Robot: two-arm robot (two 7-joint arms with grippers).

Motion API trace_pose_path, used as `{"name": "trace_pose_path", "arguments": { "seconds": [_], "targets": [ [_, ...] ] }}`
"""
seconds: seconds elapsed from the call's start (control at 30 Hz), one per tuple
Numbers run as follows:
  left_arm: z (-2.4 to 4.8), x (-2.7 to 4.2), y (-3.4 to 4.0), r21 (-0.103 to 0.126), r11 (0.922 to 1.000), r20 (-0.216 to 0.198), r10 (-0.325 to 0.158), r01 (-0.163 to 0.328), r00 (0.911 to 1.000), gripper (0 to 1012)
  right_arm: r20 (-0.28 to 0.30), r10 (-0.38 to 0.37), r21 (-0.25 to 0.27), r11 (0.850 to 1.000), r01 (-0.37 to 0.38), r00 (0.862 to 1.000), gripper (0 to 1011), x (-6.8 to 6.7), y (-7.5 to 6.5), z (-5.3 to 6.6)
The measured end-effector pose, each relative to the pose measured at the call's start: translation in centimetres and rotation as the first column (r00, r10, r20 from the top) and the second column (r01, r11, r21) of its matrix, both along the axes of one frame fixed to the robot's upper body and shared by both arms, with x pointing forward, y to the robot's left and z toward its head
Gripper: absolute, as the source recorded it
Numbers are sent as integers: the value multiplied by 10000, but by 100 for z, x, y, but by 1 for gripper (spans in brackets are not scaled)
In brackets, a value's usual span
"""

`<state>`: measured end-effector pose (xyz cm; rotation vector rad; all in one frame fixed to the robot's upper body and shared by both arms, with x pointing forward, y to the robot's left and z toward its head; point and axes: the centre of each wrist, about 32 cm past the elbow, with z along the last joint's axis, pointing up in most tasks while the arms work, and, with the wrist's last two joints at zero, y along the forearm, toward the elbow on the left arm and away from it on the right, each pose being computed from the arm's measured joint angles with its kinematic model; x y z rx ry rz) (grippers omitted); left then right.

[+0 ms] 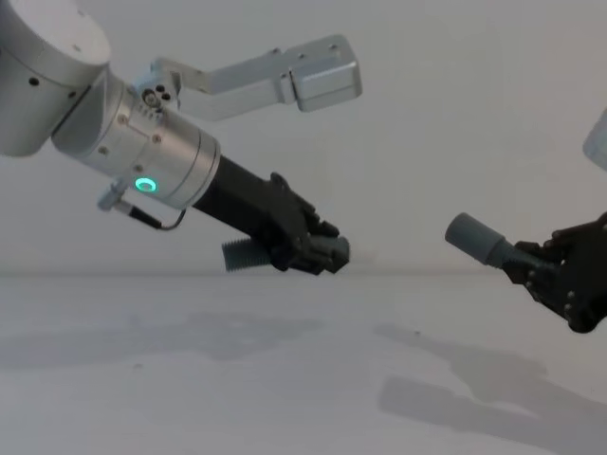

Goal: Use both hands to pick up one end of the pipe from the table, align the ends, and insert them.

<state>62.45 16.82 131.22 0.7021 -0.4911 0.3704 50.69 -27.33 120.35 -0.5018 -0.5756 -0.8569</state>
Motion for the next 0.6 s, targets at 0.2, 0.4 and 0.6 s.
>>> {"name": "trace_pose_path", "arguments": {
  "seconds": [0.2, 0.4, 0.6],
  "targets": [
    [123, 34, -4, 608, 9958, 915, -743, 689, 9930, 349, 583, 542, -970, 9941, -483, 9968, 149, 23, -77, 44],
    [239, 66, -14, 1234, 9840, 1762, -1495, 1289, 9729, 349, 917, 1105, -1917, 9772, -913, 9896, 149, 42, -119, 83],
    [324, 89, -21, 1690, 9716, 2253, -2019, 1659, 9531, 349, 1115, 1695, -2726, 9528, -1339, 9792, 149, 65, -116, 122]
  ]
}}
